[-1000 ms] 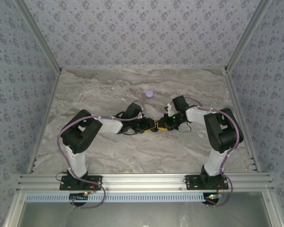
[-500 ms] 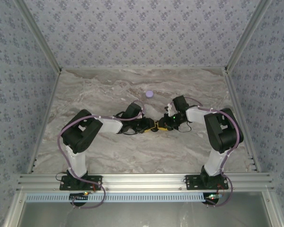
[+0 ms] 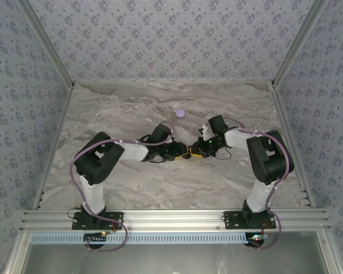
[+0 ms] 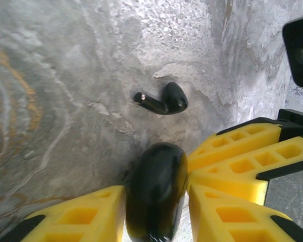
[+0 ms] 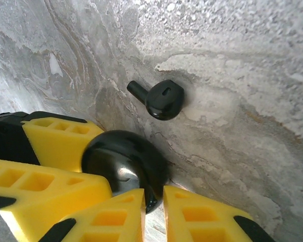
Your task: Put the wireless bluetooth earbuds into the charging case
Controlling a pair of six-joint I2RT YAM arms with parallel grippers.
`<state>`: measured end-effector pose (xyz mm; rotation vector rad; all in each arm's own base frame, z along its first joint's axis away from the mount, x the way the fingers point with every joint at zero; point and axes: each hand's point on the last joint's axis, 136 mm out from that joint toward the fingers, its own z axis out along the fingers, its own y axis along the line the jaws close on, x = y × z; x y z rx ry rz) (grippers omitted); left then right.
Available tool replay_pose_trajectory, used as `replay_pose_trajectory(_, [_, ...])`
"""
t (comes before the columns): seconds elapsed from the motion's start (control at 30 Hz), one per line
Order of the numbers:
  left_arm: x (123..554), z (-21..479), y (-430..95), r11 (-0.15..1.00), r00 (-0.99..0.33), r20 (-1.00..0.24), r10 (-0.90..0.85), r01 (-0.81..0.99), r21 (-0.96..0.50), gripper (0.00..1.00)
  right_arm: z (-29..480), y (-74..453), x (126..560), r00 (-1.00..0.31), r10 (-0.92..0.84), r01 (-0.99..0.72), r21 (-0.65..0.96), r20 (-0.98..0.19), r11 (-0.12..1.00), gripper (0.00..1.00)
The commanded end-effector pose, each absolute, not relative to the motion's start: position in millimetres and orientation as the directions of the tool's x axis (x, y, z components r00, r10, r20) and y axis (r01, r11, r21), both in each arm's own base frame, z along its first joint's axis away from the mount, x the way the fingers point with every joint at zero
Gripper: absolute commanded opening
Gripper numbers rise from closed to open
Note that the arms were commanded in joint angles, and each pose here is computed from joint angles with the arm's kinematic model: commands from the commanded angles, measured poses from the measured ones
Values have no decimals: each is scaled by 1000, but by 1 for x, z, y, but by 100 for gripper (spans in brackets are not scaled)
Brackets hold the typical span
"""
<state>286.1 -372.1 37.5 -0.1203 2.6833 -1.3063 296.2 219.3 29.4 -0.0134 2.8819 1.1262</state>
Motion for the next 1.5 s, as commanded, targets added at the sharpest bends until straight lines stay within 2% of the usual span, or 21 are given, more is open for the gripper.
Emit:
replay_pose_trajectory(0.0, [280,34,-390,595,-990,-105,-96,27,-803,36,11,210,287,-1000,23,26,626,13,779,18])
replay_pose_trajectory(0.4, [283,36,-380,628,-983,-131,-125,24,-778,25,22,207,290,-999,30,14,618,-16,786,20])
replay_pose_trajectory(0.6, [283,41,-377,643,-981,-152,-118,41,-765,24,28,199,293,-998,49,11,598,-48,801,28])
replay_pose_trajectory(0.77, [284,55,-375,642,-974,-199,-105,86,-762,21,44,189,297,-991,67,-15,585,-119,811,39])
replay_pose_trajectory(0.9, [285,81,-372,623,-958,-274,-87,163,-766,20,68,180,302,-975,90,-48,592,-202,804,46])
replay_pose_trajectory(1.13, [290,153,-357,533,-885,-462,-63,361,-765,19,135,175,310,-916,103,-186,639,-388,746,52])
replay_pose_trajectory(1.47, [289,249,-321,357,-754,-654,-60,596,-719,20,233,196,316,-774,63,-476,644,-630,598,55])
